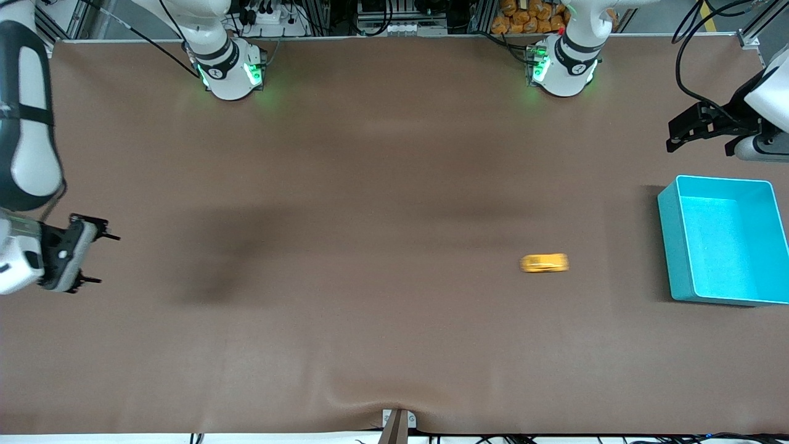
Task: Wind and store yellow beetle car
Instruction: 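Open the right gripper to release the car and lift away, then move the left gripper toward the car while the right gripper returns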
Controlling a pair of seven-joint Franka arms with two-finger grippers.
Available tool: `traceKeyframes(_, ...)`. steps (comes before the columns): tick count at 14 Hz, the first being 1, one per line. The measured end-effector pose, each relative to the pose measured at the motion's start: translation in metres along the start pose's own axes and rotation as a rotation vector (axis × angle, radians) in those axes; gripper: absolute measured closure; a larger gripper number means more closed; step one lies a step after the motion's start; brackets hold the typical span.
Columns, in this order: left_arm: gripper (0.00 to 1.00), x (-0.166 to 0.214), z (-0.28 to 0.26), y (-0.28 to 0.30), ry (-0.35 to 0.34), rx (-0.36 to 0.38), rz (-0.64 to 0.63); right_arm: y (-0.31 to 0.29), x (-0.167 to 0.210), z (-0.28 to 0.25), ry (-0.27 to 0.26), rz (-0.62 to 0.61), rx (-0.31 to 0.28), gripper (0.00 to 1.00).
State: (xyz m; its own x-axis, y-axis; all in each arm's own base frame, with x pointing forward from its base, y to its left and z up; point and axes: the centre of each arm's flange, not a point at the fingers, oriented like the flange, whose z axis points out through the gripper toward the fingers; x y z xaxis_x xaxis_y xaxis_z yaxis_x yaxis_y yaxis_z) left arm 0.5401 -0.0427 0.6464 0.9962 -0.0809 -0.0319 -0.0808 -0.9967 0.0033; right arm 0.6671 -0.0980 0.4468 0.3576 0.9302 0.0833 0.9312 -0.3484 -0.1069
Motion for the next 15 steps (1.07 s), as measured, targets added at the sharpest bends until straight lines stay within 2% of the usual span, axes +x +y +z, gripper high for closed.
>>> traceKeyframes(6,0.0,0.0,0.0,0.0,0.0,0.0,-0.001,-0.02,0.017,-0.073,0.028,0.282,-0.081,0.0)
traceKeyframes(10,0.0,0.0,0.001,-0.004,-0.001,0.0,-0.007,-0.033,0.03,-0.124,0.071,0.398,-0.163,0.0)
traceKeyframes(12,0.0,0.0,0.001,-0.008,-0.002,-0.001,-0.015,-0.038,0.035,-0.131,0.079,0.501,-0.156,0.0)
traceKeyframes(15,0.0,0.001,0.002,-0.011,-0.003,-0.001,-0.02,-0.052,0.044,-0.136,0.041,0.652,-0.085,0.0)
